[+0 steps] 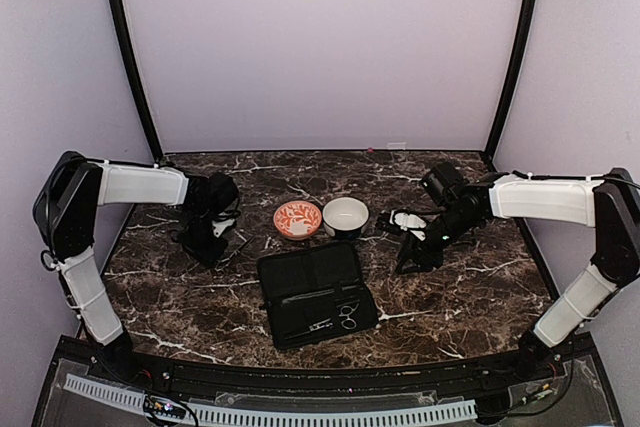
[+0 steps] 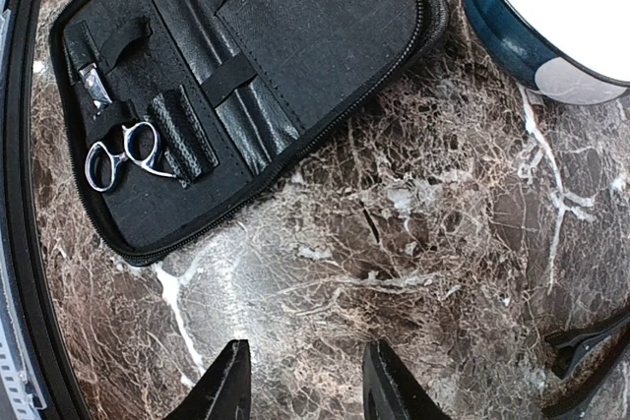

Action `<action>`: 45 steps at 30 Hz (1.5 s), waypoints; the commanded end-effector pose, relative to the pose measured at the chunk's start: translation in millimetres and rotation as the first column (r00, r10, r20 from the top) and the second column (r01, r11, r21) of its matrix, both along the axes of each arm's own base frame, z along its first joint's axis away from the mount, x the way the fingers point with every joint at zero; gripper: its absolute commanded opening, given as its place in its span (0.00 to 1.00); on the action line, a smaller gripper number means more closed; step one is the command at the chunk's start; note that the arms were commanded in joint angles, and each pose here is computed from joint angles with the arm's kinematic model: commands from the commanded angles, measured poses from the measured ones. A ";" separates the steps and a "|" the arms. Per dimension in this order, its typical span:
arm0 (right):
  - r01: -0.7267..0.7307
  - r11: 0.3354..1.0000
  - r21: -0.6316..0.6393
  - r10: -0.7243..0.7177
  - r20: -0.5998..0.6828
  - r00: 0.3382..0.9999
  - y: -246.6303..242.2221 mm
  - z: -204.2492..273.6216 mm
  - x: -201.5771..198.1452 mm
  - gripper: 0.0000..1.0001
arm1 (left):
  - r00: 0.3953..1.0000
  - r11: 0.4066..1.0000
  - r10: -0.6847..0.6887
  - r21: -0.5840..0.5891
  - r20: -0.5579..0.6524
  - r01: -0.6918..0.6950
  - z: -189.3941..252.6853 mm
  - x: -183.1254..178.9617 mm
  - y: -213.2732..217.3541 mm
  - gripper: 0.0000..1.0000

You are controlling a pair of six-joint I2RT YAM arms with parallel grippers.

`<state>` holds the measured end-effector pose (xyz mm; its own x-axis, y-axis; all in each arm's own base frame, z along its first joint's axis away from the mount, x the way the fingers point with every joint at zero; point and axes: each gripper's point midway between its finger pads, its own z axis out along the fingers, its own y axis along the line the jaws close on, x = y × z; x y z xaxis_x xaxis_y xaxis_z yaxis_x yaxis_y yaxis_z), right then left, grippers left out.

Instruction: Sort the hair-cutting tools

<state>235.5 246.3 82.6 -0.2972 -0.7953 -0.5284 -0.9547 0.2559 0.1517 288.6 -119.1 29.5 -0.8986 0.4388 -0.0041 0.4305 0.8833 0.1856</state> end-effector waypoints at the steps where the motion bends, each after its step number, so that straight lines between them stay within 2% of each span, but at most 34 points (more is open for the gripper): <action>1: -0.019 1.000 0.000 0.019 0.008 1.000 4.6 1.8 1.3 0.38 | 0.999 1.000 -0.018 -0.021 -0.030 0.018 -14.3 -3.4 -2.2 0.22; 13: -0.018 1.000 -0.011 0.018 -0.004 1.000 3.8 -2.6 0.7 0.38 | 0.998 0.998 -0.062 -0.024 -0.016 0.062 -27.2 3.9 -5.4 0.18; 16: -0.017 1.000 -0.012 0.017 -0.005 1.000 3.4 -2.9 1.1 0.38 | 0.996 0.994 -0.085 -0.068 -0.024 0.083 -28.7 1.6 -12.6 0.07; 18: -0.016 1.000 -0.013 0.016 -0.006 1.000 3.7 -3.0 0.9 0.38 | 0.996 0.995 -0.085 -0.053 -0.018 0.084 -25.9 0.4 -9.0 0.00; 25: -0.019 1.000 -0.013 0.019 -0.013 1.000 4.7 -3.7 1.0 0.38 | 0.999 0.996 -0.053 0.071 0.012 0.052 -2.4 -5.9 18.4 0.00; 30: -0.024 1.000 -0.014 0.024 -0.017 1.000 6.0 -4.2 -0.6 0.37 | 0.994 0.999 -0.054 0.010 0.093 0.053 37.3 0.6 10.6 0.00; 35: -0.027 1.000 -0.015 0.027 -0.015 1.000 6.7 -4.1 -1.1 0.37 | 0.980 0.992 -0.108 -0.048 0.167 0.118 71.3 0.4 0.7 0.00; 38: -0.028 0.999 -0.016 0.028 -0.014 1.000 6.8 -3.7 -1.1 0.37 | 0.970 0.983 -0.160 -0.064 0.181 0.174 78.4 -7.8 -4.2 0.00; 45: -0.032 0.999 -0.018 0.032 -0.013 0.999 7.8 -3.7 -2.0 0.37 | 0.979 0.981 -0.151 -0.105 0.138 0.166 70.7 -23.7 -6.6 0.00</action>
